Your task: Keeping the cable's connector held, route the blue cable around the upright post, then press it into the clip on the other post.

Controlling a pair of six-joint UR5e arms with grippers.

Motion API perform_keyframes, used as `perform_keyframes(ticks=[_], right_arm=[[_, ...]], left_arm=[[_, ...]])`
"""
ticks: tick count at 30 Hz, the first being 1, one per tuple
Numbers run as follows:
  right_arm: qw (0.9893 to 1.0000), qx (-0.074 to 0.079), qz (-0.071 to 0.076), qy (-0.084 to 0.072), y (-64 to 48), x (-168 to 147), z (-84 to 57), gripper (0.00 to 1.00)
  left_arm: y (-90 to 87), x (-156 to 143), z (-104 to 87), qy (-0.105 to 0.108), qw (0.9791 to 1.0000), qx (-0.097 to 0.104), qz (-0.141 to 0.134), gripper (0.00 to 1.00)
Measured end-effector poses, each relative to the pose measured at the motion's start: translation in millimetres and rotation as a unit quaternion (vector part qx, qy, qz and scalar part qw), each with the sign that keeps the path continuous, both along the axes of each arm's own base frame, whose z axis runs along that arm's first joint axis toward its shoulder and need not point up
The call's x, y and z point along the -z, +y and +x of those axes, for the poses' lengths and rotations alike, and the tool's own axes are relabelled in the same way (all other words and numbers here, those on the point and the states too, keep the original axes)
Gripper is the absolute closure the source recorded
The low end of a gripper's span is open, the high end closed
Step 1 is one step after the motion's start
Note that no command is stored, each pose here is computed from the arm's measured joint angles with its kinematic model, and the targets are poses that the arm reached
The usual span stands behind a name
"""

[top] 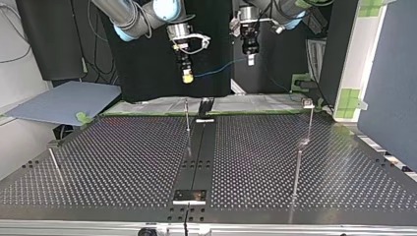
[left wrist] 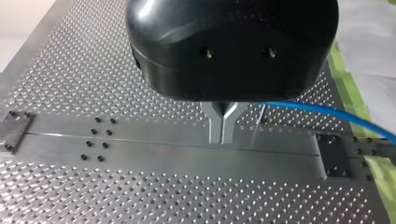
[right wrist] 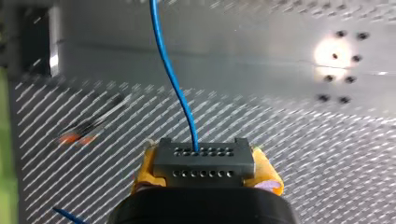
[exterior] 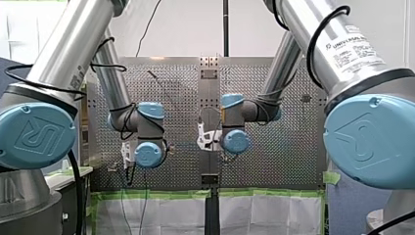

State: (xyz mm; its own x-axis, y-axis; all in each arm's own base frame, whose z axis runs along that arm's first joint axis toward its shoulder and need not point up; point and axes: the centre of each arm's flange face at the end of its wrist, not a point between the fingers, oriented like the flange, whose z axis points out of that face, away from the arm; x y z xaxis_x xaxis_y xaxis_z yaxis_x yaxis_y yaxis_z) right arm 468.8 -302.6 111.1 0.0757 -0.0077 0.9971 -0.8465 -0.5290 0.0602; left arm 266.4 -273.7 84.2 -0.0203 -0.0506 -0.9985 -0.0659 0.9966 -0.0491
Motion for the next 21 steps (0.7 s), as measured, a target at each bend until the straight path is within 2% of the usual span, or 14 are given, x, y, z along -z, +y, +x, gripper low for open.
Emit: perform_keyframes(ticks=[6, 10, 16, 21], right_arm=[[0.9991, -0.030, -0.018, -0.022, -7.2, -45, 19.0, 1.00], [0.9978, -0.049, -0.029, -0.033, -11.5, -74, 29.2, 1.00], [0.9961, -0.073, -0.033, -0.037, -18.1, -97, 42.4, 1.00], [0.9955, -0.081, -0.034, -0.037, -26.6, -112, 50.2, 1.00]], left_arm=[[8.2, -17, 9.5, -0.003, 0.9999, -0.017, -0.001, 1.00], [13.9, -29, 19.9, -0.005, 0.9998, -0.020, -0.002, 1.00], [20.4, -56, 44.6, -0.019, 0.9996, -0.020, -0.010, 1.00], [24.9, -84, 69.5, -0.039, 0.9988, -0.023, -0.021, 1.00]])
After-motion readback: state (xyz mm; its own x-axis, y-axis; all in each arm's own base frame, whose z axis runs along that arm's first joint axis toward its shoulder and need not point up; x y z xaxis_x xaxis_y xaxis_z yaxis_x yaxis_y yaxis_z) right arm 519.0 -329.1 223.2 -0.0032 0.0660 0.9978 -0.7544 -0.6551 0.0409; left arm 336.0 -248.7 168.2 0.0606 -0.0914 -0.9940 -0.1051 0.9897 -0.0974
